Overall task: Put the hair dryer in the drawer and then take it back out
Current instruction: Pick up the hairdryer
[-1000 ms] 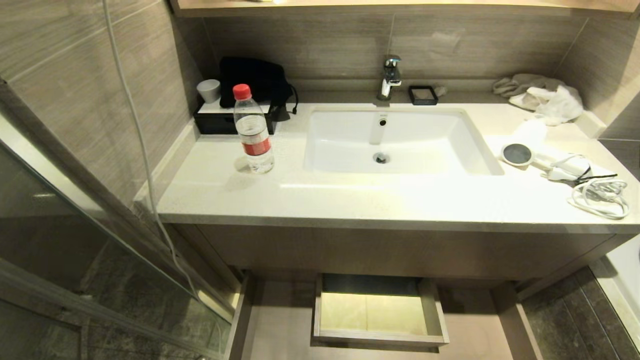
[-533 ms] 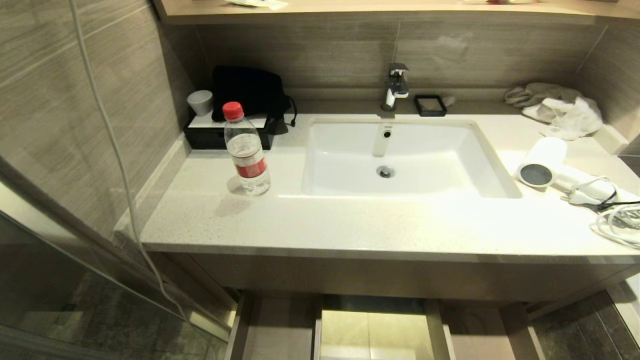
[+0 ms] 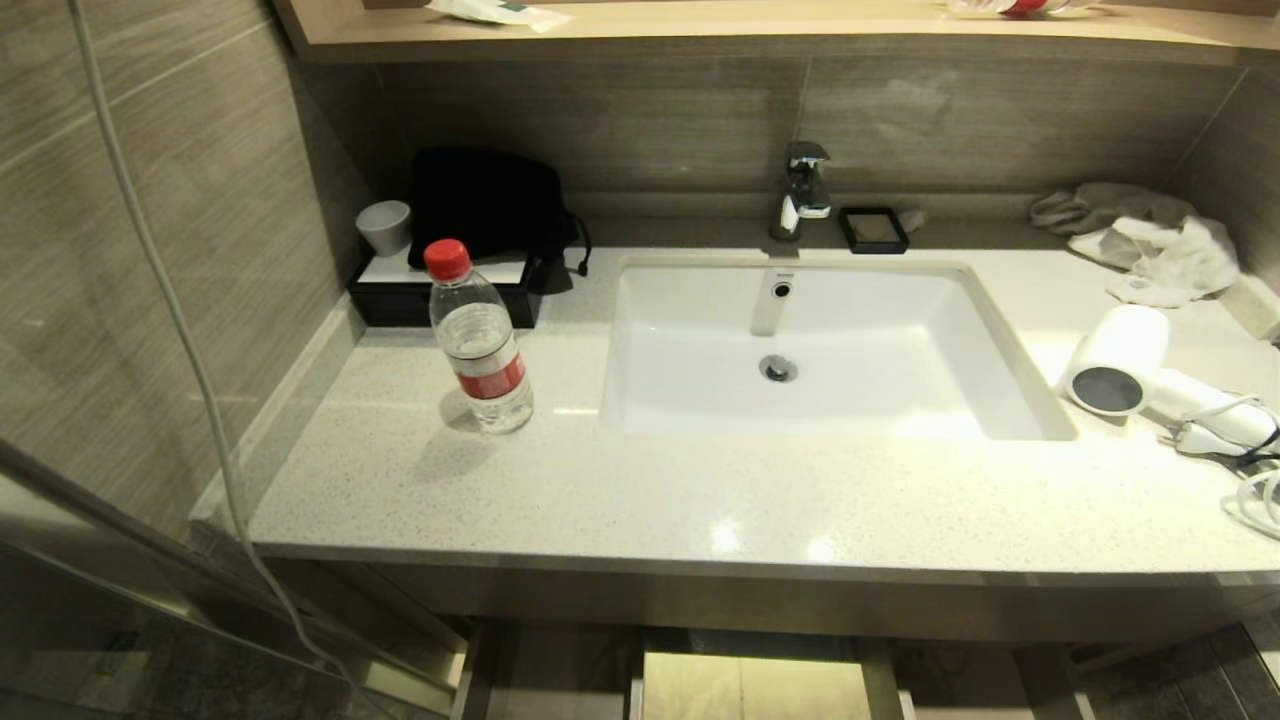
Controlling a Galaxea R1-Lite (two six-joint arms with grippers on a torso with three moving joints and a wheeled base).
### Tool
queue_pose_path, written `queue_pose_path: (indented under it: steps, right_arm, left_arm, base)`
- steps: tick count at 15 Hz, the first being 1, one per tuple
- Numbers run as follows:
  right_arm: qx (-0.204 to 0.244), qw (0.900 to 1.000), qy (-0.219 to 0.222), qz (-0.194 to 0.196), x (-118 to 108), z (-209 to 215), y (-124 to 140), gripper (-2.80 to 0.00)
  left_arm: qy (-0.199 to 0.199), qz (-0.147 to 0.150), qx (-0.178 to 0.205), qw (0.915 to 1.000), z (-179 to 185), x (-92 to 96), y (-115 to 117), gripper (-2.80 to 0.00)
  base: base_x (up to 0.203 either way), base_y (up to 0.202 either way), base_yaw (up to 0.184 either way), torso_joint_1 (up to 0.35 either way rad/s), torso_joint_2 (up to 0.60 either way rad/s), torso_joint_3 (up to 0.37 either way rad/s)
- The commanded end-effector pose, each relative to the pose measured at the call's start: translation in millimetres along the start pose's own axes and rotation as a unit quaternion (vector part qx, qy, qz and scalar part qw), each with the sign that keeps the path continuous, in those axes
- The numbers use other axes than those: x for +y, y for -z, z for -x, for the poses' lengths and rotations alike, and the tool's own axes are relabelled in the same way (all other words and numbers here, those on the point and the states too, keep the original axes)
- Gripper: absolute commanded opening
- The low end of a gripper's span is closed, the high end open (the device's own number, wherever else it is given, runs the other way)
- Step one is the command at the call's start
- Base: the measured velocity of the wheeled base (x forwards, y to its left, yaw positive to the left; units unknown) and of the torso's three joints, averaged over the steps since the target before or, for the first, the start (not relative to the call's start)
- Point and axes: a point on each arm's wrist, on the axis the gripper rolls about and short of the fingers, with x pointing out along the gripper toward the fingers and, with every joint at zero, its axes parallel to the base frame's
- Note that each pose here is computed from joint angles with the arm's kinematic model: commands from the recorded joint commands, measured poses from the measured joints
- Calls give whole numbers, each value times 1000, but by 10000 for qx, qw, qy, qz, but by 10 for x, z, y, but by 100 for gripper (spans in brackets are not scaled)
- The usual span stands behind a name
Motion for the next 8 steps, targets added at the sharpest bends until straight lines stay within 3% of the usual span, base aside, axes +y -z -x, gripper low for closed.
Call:
queue_pose_path:
  steps: [1, 8]
  right_arm:
    - [12, 10000, 2, -3, 0, -2, 3, -280]
    - [43, 10000, 23, 5, 0, 3, -2, -280]
  left_arm:
    - [0, 0, 3, 10000, 0, 0, 1, -280]
    - [0, 0, 3, 10000, 0, 0, 1, -280]
  base:
    - [0, 0, 0, 34, -28, 9]
    - [0, 0, 0, 0, 0, 0]
